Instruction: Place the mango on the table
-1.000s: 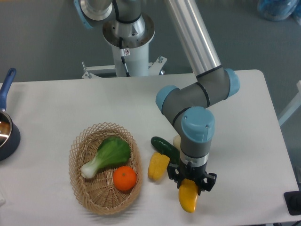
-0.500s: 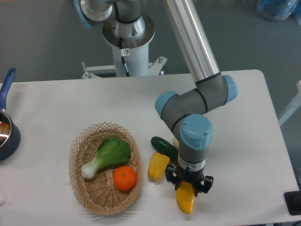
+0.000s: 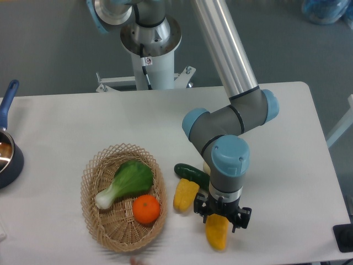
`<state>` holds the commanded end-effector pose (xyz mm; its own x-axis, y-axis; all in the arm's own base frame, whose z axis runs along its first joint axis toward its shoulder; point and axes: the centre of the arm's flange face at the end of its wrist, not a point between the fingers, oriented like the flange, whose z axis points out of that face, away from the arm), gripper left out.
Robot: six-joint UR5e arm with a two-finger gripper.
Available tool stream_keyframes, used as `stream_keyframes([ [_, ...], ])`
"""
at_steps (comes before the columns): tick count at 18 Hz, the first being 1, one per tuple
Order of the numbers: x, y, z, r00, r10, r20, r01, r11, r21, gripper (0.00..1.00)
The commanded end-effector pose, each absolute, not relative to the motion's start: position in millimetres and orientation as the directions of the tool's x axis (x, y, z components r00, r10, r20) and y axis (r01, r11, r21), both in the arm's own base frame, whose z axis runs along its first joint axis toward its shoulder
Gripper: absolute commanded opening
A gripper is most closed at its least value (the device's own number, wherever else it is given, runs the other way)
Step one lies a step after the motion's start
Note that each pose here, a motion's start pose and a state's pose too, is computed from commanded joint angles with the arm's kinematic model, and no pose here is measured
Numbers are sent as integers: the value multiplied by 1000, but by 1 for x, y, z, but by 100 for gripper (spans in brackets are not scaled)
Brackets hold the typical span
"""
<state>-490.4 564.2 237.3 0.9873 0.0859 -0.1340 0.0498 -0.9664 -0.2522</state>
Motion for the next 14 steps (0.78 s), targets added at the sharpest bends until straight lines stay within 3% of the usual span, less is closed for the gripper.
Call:
stream_keyframes([
  [4, -509, 568, 286, 968, 96, -231, 29, -960, -277, 100],
  [6, -516, 563, 310, 958, 26, -287, -55, -962, -269, 100],
  [14, -526, 530, 355, 940, 59, -336, -41, -958, -284, 100],
])
